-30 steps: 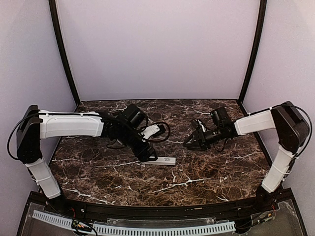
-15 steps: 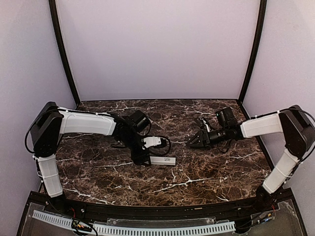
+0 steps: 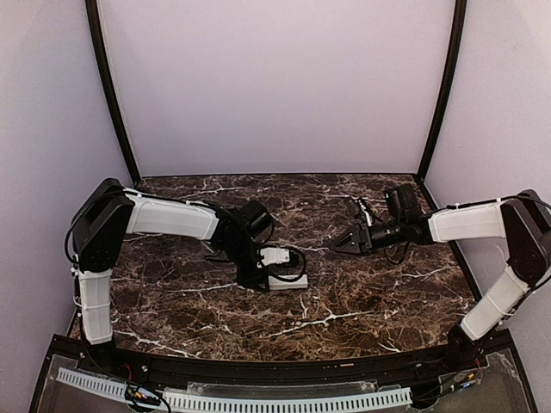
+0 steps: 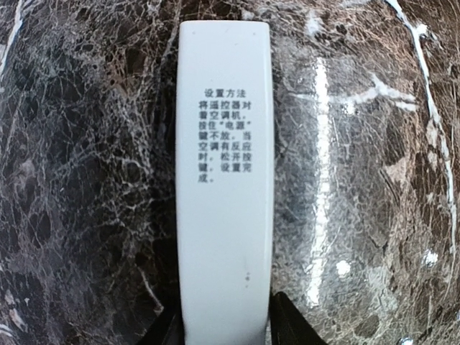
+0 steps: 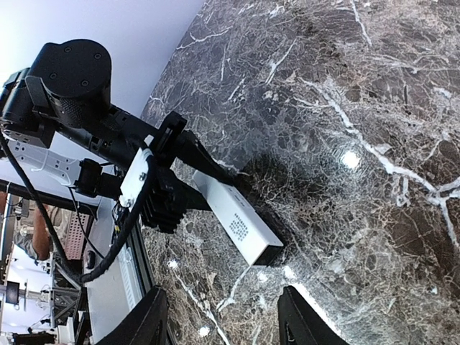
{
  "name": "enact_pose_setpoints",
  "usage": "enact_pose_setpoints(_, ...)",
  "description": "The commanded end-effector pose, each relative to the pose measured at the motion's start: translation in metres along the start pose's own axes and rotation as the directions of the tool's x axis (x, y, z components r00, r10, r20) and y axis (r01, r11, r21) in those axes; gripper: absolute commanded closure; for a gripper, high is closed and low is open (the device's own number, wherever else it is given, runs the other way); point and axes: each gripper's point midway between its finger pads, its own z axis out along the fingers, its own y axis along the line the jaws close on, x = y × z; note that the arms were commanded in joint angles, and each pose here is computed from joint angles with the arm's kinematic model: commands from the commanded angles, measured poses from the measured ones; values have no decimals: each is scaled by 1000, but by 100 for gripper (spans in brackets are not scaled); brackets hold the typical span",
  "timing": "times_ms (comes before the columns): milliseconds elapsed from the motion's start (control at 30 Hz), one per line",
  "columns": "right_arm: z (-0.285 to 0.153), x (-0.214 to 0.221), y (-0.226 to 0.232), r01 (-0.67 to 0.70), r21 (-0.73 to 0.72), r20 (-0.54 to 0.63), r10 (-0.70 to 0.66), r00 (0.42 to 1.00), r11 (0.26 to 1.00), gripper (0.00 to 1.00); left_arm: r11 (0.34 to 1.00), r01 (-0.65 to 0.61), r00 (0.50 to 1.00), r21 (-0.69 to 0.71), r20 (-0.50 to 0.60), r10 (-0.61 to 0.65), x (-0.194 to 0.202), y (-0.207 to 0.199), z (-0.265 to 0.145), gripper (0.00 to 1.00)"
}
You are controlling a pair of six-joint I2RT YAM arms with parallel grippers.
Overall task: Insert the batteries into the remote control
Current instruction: Pick up the remote control from the center of the board.
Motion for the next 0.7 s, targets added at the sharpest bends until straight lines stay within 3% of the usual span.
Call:
enact_pose_setpoints(0, -7, -7, 3, 72, 2, 38, -72, 997, 997, 49, 999, -34, 999, -6, -5, 34, -6, -4, 0, 66)
enact_pose_setpoints(167, -11, -10, 1, 85, 9, 58, -85, 995, 996, 50, 1000, -7, 998, -3, 61, 7, -20, -4, -6, 81)
enact_pose_setpoints(400, -24, -22, 24, 202, -9, 122, -199, 972, 979, 48, 999, 39, 963, 9, 266, -40, -68, -10, -51, 88)
enact_pose_setpoints(667, -56, -33, 99, 449, -145, 254, -406, 878, 882, 37, 994, 71, 790, 87, 603, -109, -140, -28, -144, 89)
